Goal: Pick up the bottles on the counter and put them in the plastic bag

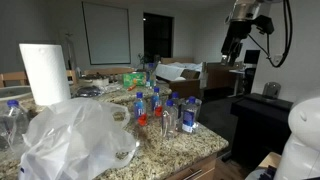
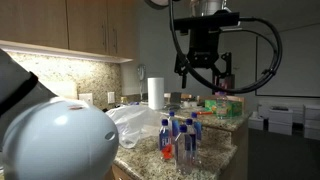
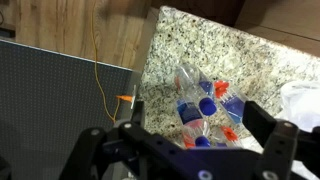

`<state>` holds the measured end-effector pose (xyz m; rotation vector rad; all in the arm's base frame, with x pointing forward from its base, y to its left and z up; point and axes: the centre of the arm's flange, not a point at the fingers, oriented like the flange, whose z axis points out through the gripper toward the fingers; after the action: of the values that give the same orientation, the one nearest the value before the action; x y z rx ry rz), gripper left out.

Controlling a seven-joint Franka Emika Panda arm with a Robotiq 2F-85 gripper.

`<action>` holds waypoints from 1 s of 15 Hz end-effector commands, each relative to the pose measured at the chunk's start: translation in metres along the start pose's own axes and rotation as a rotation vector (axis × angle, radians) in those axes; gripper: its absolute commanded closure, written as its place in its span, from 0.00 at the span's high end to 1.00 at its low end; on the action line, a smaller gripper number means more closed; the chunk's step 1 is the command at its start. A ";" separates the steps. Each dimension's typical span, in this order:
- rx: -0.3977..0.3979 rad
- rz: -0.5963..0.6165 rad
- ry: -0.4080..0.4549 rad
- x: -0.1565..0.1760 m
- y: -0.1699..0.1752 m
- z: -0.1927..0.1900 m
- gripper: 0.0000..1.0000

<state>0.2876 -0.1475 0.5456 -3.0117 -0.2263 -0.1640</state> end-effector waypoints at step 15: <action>0.006 -0.004 -0.004 0.007 -0.005 0.005 1.00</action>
<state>0.2876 -0.1474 0.5456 -3.0115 -0.2271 -0.1640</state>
